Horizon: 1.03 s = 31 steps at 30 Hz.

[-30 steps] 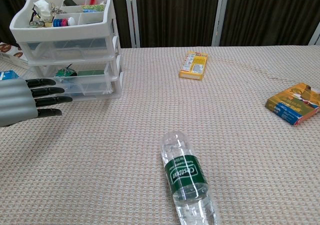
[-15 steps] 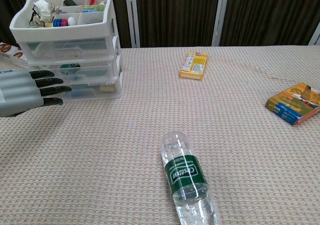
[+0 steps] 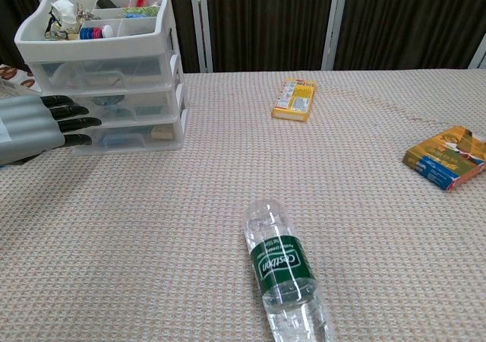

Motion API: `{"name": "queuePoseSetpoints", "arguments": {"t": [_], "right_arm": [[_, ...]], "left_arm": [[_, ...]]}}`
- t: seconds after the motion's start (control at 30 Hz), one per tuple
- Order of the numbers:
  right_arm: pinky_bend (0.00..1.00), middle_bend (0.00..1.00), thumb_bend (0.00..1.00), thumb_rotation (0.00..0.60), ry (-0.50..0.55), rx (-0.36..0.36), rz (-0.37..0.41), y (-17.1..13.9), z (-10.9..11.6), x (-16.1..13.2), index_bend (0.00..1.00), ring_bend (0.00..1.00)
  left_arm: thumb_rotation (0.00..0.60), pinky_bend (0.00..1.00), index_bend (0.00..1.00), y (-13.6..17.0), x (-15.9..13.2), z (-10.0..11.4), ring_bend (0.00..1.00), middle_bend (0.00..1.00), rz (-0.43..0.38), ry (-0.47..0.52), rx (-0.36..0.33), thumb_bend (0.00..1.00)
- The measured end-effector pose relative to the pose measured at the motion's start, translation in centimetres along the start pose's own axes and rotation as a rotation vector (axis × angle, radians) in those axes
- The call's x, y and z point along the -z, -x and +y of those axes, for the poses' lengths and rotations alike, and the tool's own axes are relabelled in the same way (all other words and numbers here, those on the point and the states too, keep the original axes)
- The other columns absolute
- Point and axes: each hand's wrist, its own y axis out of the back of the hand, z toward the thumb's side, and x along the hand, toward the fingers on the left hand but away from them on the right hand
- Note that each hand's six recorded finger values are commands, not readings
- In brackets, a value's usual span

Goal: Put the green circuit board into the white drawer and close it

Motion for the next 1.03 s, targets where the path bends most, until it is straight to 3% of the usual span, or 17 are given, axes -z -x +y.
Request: {"name": "queuePoseSetpoints", "arguments": {"t": [0.17,0.33,0.4,0.57,0.63,0.8,0.9,1.03], "right_arm": [[0.00,0.00,0.00,0.600,0.002,-0.002,-0.005,0.0,0.0,0.1,0.05,0.00],[0.00,0.00,0.00,0.600,0.001,-0.003,-0.004,0.0,0.0,0.1,0.05,0.00],[0.00,0.00,0.00,0.600,0.000,-0.003,-0.004,0.0,0.0,0.1,0.05,0.00],[0.00,0.00,0.00,0.600,-0.001,-0.002,-0.006,0.0,0.0,0.1,0.05,0.00],[0.00,0.00,0.00,0.600,-0.001,0.000,-0.007,0.0,0.0,0.1,0.05,0.00],[0.00,0.00,0.00,0.600,0.000,0.000,-0.007,0.0,0.0,0.0,0.05,0.00],[0.00,0.00,0.00,0.600,-0.002,0.002,-0.003,0.1,-0.1,-0.2,0.05,0.00],[0.00,0.00,0.00,0.600,0.004,0.014,0.003,0.1,0.1,-0.4,0.05,0.00]], "left_arm": [[0.600,0.06,0.14,0.9,-0.4,0.5,0.00,0.00,-0.016,0.026,-0.016,1.00],[0.600,0.05,0.12,3.2,-0.9,2.1,0.00,0.00,-0.033,0.101,-0.077,0.96],[0.600,0.05,0.11,4.2,-0.8,2.7,0.00,0.00,-0.020,0.140,-0.106,0.80],[0.600,0.03,0.05,7.1,0.3,4.4,0.00,0.00,0.097,0.310,-0.227,0.09],[0.600,0.01,0.03,8.7,1.0,5.0,0.00,0.00,0.170,0.405,-0.287,0.01],[0.600,0.00,0.00,13.4,2.3,4.9,0.00,0.00,0.350,0.613,-0.378,0.00],[0.600,0.00,0.00,16.2,2.5,3.8,0.00,0.00,0.430,0.675,-0.361,0.00],[0.600,0.00,0.00,18.9,2.2,2.1,0.00,0.00,0.482,0.779,-0.282,0.00]]}}
